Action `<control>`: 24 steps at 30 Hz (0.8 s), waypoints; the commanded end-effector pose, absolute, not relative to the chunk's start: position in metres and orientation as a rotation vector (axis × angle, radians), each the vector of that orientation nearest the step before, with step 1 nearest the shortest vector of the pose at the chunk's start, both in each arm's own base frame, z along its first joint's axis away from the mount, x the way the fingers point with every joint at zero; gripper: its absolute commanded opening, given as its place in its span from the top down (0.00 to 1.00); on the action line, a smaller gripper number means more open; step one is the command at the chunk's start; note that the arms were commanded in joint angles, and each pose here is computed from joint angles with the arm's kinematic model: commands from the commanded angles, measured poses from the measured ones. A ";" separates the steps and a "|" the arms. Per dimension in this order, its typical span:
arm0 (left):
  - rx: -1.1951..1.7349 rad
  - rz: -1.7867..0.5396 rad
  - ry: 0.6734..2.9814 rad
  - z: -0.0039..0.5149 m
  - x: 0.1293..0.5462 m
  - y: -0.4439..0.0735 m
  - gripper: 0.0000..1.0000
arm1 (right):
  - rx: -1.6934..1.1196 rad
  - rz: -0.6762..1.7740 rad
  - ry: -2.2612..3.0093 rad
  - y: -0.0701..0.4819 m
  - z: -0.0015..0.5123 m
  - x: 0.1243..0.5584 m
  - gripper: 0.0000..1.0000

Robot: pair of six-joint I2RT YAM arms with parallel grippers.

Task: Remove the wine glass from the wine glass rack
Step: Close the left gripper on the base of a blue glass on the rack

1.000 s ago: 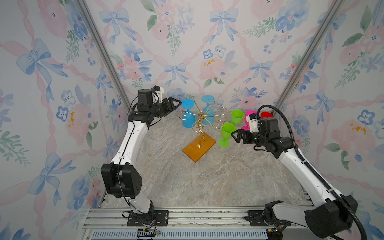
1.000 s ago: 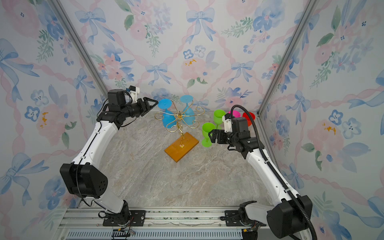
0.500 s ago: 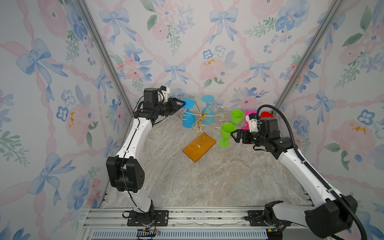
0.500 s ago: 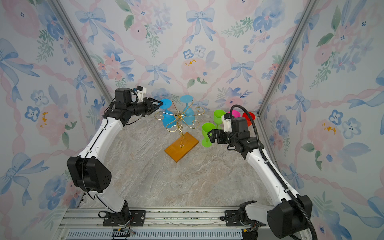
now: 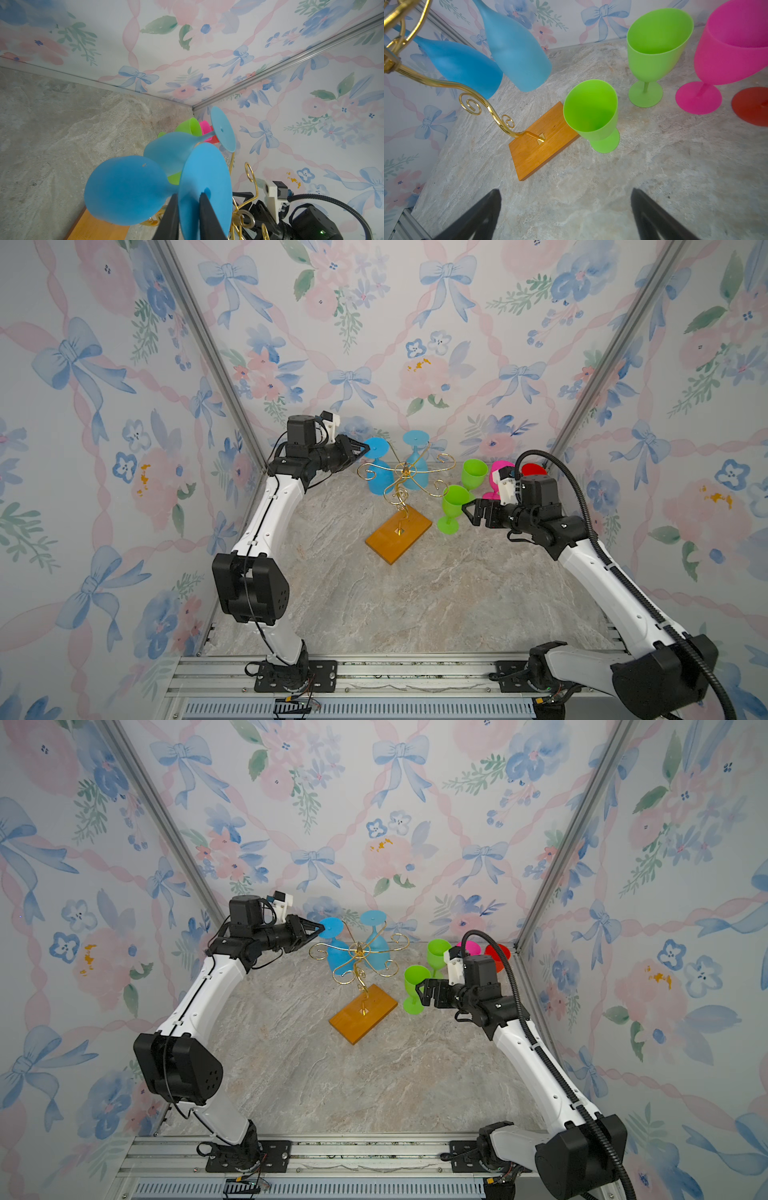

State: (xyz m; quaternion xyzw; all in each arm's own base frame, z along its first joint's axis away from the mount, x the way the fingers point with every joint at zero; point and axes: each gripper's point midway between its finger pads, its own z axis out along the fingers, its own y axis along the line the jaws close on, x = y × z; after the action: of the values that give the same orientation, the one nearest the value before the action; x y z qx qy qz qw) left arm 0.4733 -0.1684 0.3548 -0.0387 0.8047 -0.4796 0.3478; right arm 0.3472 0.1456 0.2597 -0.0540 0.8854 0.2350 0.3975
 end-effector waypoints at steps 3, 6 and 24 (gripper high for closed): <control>-0.062 -1.256 2.032 0.381 0.467 -0.168 0.88 | -0.124 0.621 2.217 0.148 0.264 0.342 0.00; -0.064 -1.259 2.028 0.384 0.465 -0.167 0.91 | -0.120 0.627 2.206 0.148 0.266 0.340 0.00; -0.064 -1.334 2.015 0.399 0.459 -0.173 1.00 | -0.100 0.642 2.186 0.149 0.266 0.339 0.00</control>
State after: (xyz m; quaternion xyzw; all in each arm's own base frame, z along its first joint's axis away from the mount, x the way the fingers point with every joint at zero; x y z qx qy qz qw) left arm 0.4674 -0.1716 0.3713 -0.0399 0.7945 -0.5001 0.3421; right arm 0.3413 0.1453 0.2617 -0.0386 0.8768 0.2487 0.4098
